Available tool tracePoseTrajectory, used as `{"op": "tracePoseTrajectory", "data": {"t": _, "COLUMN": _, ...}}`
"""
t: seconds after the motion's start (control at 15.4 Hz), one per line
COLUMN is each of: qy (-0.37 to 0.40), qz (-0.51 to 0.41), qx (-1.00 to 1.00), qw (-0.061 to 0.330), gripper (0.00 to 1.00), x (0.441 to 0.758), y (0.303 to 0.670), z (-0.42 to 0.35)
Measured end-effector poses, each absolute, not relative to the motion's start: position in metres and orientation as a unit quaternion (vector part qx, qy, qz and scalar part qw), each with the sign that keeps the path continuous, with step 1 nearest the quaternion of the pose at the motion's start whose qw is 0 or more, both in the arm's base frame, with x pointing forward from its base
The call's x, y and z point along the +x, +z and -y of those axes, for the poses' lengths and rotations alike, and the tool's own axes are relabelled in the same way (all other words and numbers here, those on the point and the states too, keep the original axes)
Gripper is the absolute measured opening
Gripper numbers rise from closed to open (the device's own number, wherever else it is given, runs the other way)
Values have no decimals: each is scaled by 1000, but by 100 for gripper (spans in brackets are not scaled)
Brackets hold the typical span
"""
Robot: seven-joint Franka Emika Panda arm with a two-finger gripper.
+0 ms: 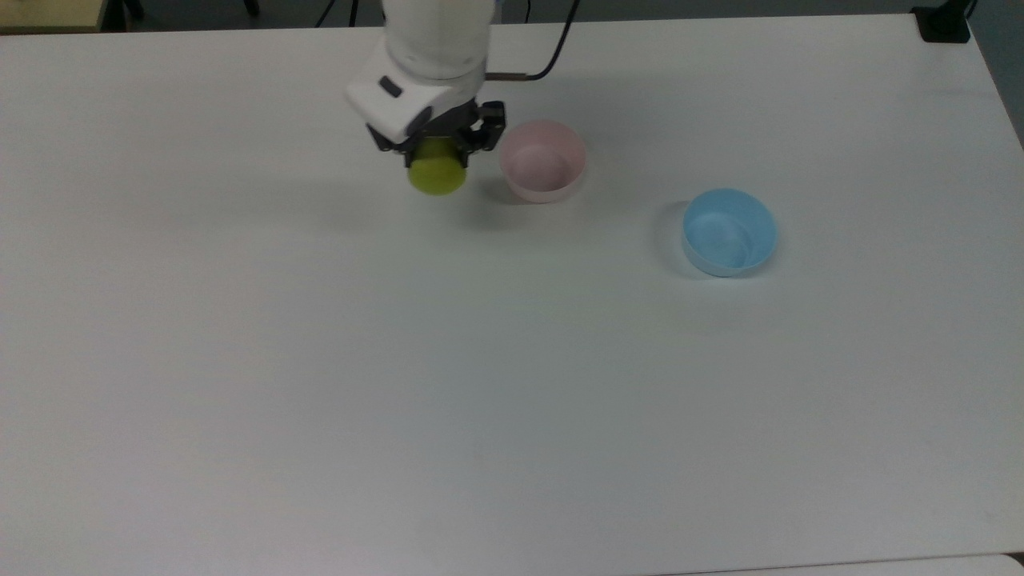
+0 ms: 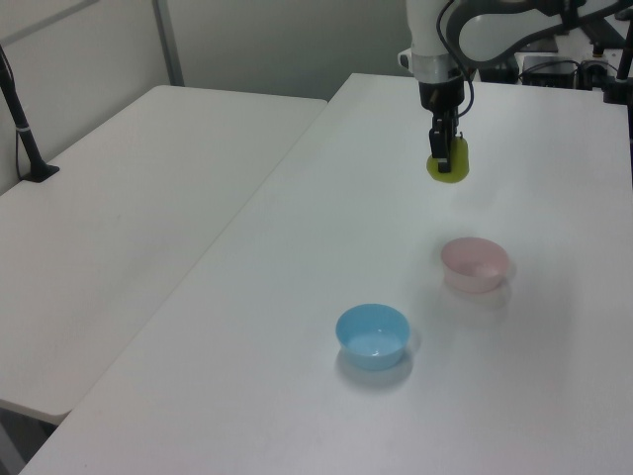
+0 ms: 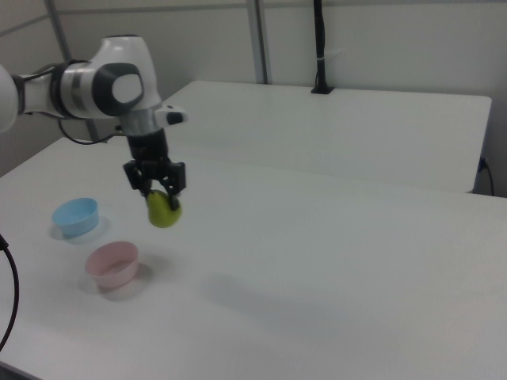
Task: Place the pear in the bowl
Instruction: 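Carry the pear over the pink bowl and lower it inside, then open the gripper to release the pear and raise it away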
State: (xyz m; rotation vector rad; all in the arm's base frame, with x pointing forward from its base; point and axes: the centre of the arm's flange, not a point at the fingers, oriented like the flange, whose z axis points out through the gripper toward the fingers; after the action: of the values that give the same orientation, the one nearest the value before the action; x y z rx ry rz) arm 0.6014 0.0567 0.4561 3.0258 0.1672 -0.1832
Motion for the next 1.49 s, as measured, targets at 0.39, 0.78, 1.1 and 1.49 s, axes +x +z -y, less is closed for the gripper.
{"op": "tracePoseTrajectory", "data": {"t": 0.39, "qy": -115, "qz": -132, "qx": 982, "qw": 65, "gripper": 63, "x": 571, "y": 446, "z": -149}}
{"op": "tracePoseTrajectory", "data": {"t": 0.78, "qy": -168, "qz": -167, "qx": 968, "qw": 85, "gripper": 63, "x": 556, "y": 395, "z": -192}}
{"op": "tracePoseTrajectory", "data": {"t": 1.1, "qy": -201, "qz": -175, "qx": 959, "qw": 100, "gripper": 63, "x": 554, "y": 353, "z": -202}}
{"op": "tracePoseTrajectory", "data": {"t": 1.49, "qy": -194, "qz": -174, "qx": 960, "qw": 100, "gripper": 100, "x": 558, "y": 349, "z": -203}}
